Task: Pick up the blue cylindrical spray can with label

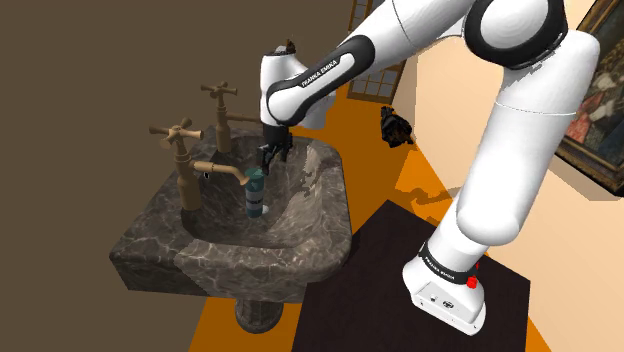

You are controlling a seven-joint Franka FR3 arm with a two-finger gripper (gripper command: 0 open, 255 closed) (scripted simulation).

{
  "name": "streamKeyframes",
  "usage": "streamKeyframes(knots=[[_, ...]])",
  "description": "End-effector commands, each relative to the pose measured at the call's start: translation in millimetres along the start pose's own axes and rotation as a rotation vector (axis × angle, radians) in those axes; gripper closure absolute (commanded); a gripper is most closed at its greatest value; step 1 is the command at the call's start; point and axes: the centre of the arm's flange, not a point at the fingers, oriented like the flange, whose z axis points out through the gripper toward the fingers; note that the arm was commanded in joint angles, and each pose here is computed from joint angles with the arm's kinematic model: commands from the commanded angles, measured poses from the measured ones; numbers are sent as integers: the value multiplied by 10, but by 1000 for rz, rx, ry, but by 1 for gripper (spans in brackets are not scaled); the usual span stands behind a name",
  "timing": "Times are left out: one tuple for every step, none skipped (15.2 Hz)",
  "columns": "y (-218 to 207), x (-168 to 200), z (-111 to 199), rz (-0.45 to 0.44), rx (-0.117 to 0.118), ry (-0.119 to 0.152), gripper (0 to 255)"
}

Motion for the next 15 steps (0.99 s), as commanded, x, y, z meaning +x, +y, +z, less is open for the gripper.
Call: streamKeyframes(knots=[[-59,192,159,-4,-6,13,0],[-83,294,228,-7,-9,18,0],[-107,397,296,-9,-12,24,0],[-131,500,364,-11,-15,30,0],[-155,603,431,-14,-18,35,0],[-156,611,436,-14,-18,36,0],[-157,612,489,-14,-18,36,0],[-157,613,542,-14,-18,36,0],[-158,614,595,-14,-18,36,0],[-158,615,648,-14,-18,36,0],[-159,616,700,-14,-18,36,0],[-159,616,753,-14,-18,36,0],[-160,618,836,-14,-18,36,0],[-160,617,836,-14,-18,36,0],[-160,618,836,-14,-18,36,0]])
